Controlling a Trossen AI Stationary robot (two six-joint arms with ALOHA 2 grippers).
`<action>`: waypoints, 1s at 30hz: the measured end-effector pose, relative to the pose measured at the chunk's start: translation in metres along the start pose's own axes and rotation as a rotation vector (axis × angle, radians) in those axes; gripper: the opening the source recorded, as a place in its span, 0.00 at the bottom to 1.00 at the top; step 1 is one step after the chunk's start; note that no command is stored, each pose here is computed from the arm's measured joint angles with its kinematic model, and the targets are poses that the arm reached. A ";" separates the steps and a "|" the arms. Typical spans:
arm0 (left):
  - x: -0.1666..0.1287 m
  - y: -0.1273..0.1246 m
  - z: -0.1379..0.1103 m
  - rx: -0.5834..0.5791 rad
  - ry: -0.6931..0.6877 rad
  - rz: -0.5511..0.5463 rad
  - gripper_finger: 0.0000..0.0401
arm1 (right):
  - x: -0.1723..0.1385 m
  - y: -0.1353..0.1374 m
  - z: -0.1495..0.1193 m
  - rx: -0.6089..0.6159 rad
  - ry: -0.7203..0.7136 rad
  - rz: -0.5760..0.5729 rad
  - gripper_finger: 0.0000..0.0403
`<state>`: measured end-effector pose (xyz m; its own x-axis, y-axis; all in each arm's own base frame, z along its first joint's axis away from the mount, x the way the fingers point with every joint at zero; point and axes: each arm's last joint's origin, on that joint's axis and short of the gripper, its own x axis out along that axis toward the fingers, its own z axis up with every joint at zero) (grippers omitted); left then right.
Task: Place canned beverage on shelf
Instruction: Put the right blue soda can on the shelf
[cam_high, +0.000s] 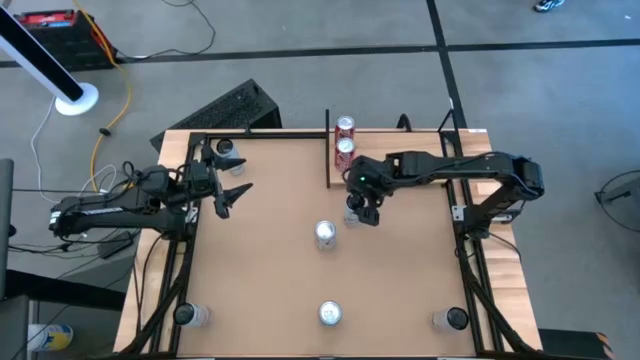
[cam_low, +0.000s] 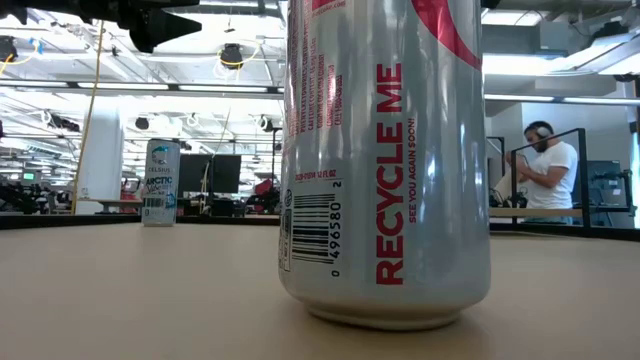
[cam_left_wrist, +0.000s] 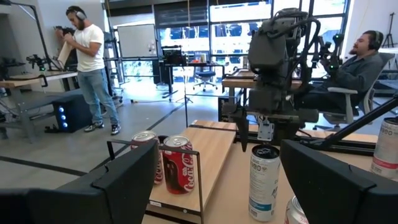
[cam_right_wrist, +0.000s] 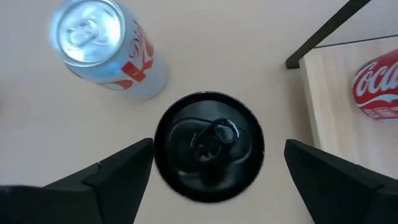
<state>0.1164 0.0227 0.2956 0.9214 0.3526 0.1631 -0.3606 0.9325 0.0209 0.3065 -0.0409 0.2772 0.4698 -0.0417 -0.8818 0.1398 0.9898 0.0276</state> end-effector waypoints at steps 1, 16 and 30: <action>0.000 0.000 0.000 0.000 0.000 0.000 0.80 | 0.003 0.000 0.000 -0.001 0.006 -0.004 0.95; 0.000 0.000 -0.001 0.005 0.005 0.000 0.80 | 0.002 -0.001 0.001 0.005 -0.005 -0.056 0.69; 0.000 0.000 0.000 0.004 0.006 0.013 0.80 | -0.057 -0.048 -0.016 -0.073 -0.084 -0.198 0.69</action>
<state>0.1164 0.0230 0.2952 0.9176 0.3650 0.1578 -0.3728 0.9276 0.0224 0.2591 -0.0838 0.3188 0.5111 -0.2441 -0.8241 0.1744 0.9683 -0.1787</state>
